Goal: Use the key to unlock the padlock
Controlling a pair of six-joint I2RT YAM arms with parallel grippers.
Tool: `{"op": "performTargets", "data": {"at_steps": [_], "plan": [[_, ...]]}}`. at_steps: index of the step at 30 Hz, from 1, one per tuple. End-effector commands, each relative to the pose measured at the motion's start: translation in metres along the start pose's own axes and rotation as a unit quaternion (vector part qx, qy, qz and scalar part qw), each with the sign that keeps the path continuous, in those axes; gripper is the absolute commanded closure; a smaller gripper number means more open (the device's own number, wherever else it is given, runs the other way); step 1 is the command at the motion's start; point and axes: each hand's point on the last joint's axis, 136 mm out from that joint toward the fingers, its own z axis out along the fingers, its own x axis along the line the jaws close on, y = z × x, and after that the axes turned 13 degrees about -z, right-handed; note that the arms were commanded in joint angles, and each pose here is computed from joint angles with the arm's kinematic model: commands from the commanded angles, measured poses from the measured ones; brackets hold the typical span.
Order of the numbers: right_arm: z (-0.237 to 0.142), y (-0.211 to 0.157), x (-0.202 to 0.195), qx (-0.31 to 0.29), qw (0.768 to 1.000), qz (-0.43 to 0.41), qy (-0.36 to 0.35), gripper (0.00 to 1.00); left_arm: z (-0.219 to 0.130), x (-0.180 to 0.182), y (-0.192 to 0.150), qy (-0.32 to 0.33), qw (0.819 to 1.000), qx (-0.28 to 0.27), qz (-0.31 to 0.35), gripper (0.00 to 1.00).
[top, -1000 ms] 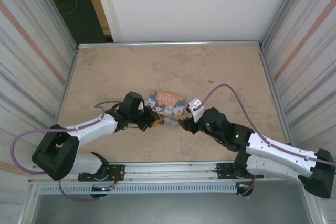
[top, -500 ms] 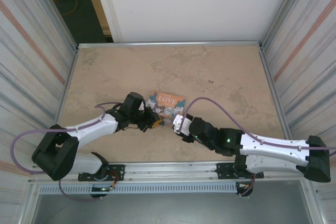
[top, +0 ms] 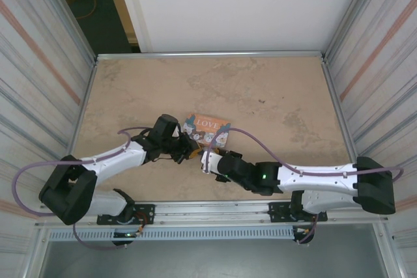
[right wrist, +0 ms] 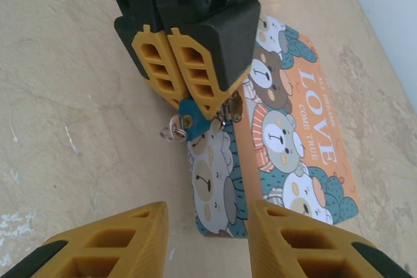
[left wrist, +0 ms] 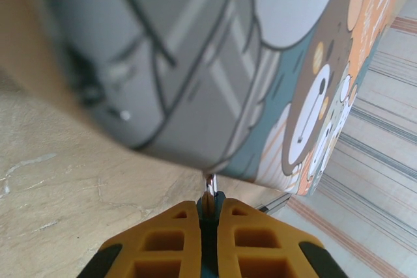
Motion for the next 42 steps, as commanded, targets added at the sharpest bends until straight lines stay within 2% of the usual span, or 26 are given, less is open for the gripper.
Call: {"op": "performTargets", "data": {"at_steps": [1,16,30,42], "plan": [[0.003,0.022,-0.01,-0.021,1.0,0.003,-0.02,0.64,-0.009,-0.023,-0.01,-0.032,0.999,0.005,0.018,1.0],[0.032,0.031,0.004,-0.019,1.0,-0.009,-0.02,0.74,-0.01,-0.021,-0.011,-0.034,0.999,0.006,0.015,1.0],[0.046,0.024,-0.004,-0.012,0.999,0.026,-0.043,0.86,-0.01,-0.021,-0.013,-0.037,0.999,0.008,0.013,1.0],[0.047,0.003,-0.001,0.011,0.998,0.033,-0.046,0.87,-0.009,-0.023,-0.012,-0.042,0.999,0.008,0.006,1.0]]}}
